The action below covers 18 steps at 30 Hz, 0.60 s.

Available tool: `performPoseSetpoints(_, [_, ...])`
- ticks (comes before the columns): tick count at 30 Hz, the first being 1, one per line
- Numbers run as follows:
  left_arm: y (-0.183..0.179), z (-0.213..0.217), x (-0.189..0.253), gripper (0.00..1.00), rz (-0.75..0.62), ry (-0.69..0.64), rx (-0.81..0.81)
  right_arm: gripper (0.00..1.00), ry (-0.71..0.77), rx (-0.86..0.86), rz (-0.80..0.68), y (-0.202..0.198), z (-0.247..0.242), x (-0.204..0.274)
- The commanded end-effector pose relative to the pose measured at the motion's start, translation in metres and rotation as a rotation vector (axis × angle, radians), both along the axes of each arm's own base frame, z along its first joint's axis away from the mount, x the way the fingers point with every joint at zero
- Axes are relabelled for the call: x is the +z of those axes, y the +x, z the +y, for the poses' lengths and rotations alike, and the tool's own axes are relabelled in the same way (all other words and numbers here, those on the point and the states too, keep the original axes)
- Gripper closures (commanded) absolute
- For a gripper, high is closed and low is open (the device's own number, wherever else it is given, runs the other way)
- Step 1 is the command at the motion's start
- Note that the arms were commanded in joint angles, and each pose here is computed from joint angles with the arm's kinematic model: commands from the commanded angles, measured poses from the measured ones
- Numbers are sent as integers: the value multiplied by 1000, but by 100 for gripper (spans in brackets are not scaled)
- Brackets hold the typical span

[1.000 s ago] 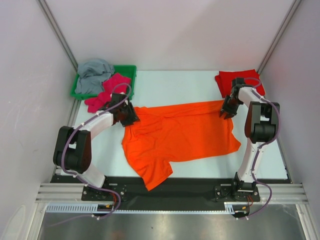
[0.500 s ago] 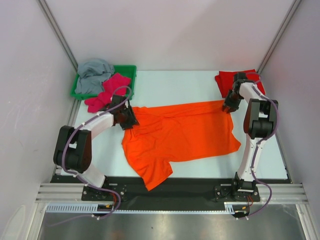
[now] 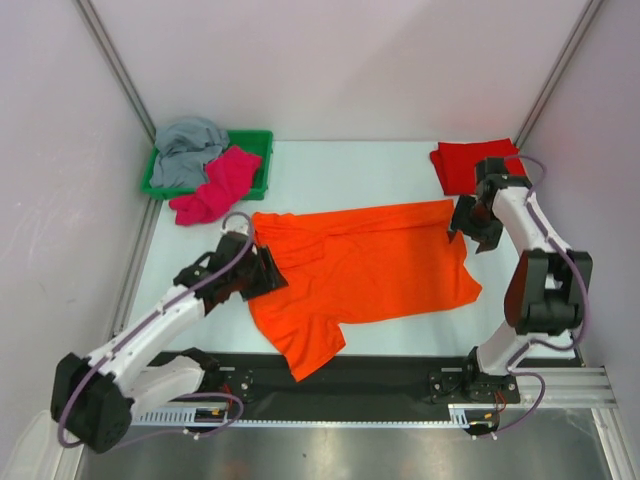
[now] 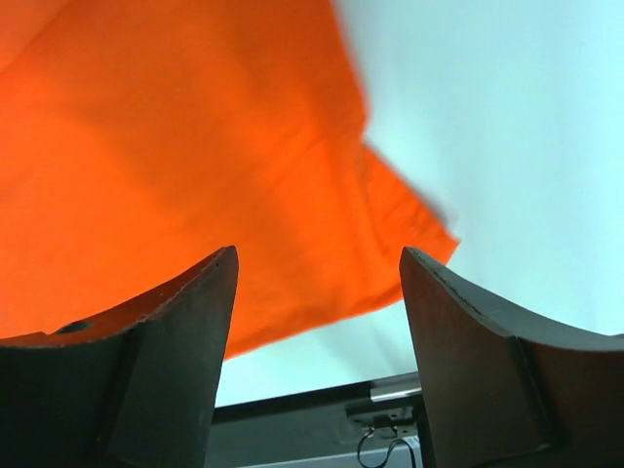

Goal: Fold and stack the t-shirts
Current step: Fold the tshirt

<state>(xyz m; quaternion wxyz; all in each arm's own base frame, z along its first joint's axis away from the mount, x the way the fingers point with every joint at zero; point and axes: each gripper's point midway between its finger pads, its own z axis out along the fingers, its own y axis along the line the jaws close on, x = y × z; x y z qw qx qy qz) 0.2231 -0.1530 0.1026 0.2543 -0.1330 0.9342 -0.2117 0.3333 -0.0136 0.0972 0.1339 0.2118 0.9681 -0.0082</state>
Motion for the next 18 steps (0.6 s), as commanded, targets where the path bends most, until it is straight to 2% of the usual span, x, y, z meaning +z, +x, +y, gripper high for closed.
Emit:
performPoseSetpoints(1, [-47, -4, -10, 39, 74, 20, 24, 27, 41, 124, -62, -15, 41, 24])
performPoseSetpoints(4, [-86, -12, -22, 41, 113, 52, -23, 27, 83, 188, -95, -30, 69, 31])
performPoseSetpoints(8, [-133, -27, -35, 47, 150, 100, -121, 29, 128, 215, -107, -45, 82, 31])
performPoseSetpoints(14, [-175, -35, -49, 53, 205, 201, -148, 29, 136, 248, -116, -59, 83, 34])
performPoseSetpoints(18, [-184, -45, -52, 54, 217, 199, -156, 29, 128, 267, -128, -62, 80, 37])
